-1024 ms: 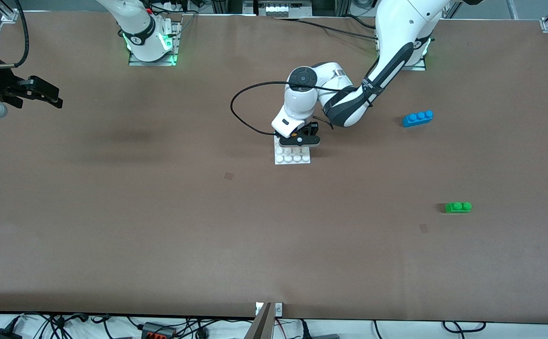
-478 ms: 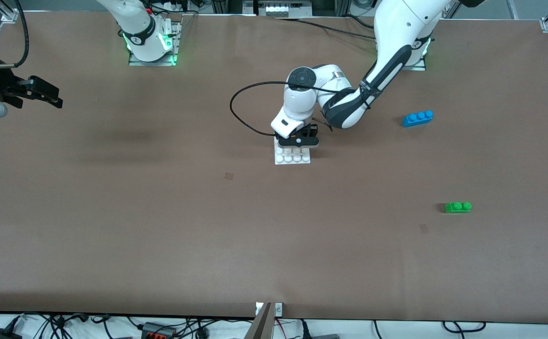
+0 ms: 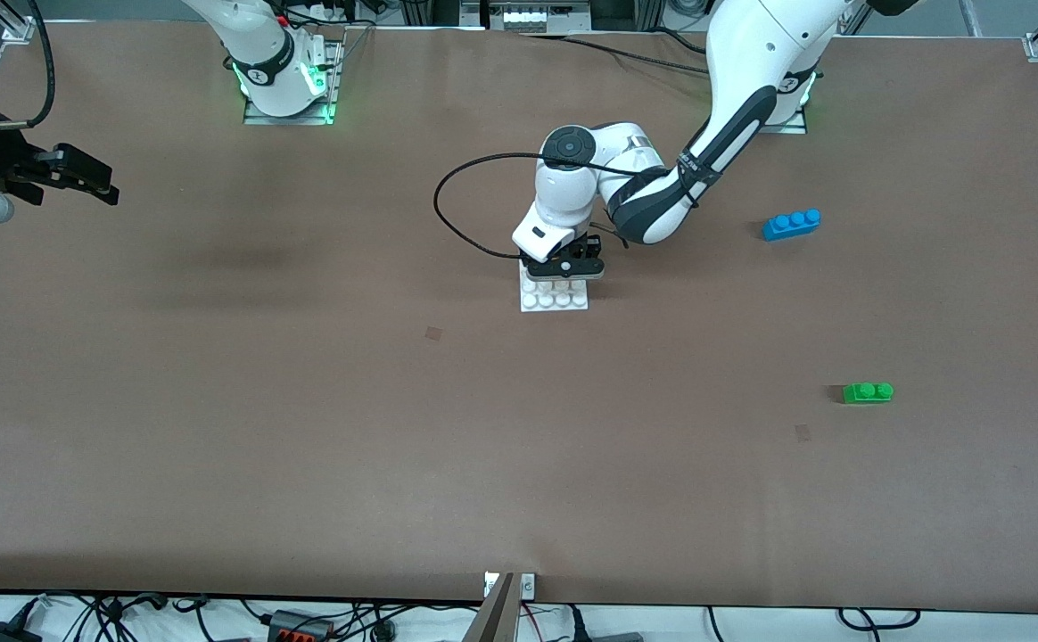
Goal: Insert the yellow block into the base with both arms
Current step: 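Press the yellow brick down onto the base studs with the left gripper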
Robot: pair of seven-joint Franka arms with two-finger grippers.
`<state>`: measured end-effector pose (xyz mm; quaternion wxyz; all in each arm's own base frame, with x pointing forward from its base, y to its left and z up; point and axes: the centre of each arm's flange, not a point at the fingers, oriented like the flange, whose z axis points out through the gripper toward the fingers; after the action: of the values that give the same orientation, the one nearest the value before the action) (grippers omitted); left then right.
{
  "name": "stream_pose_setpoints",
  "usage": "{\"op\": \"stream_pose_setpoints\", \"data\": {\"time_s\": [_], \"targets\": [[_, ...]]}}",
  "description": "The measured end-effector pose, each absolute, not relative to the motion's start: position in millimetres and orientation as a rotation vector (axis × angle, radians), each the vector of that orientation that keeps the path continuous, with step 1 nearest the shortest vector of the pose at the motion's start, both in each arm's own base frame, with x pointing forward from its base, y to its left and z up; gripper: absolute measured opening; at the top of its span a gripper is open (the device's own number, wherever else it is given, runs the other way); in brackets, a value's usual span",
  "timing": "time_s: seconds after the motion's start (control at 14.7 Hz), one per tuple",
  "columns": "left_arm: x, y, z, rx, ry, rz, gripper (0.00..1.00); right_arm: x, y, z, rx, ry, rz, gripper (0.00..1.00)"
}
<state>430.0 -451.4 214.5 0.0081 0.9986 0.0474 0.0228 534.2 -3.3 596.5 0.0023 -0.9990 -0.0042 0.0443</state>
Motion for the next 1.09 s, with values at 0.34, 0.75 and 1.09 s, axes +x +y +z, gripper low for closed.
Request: {"op": "stream_pose_setpoints", "data": {"time_s": [0.34, 0.75, 1.09], "targets": [[428.0, -453.7, 214.0, 3.117, 0.182, 0.07, 0.69, 534.2, -3.3, 596.5, -3.134, -0.013, 0.139, 1.0], [425.1, -457.8, 215.0, 3.11, 0.219, 0.072, 0.69, 534.2, -3.3, 596.5, -3.134, -0.013, 0.139, 1.0], [424.8, -458.1, 215.0, 3.111, 0.217, 0.073, 0.69, 534.2, -3.0, 596.5, -3.134, -0.014, 0.139, 1.0]]}}
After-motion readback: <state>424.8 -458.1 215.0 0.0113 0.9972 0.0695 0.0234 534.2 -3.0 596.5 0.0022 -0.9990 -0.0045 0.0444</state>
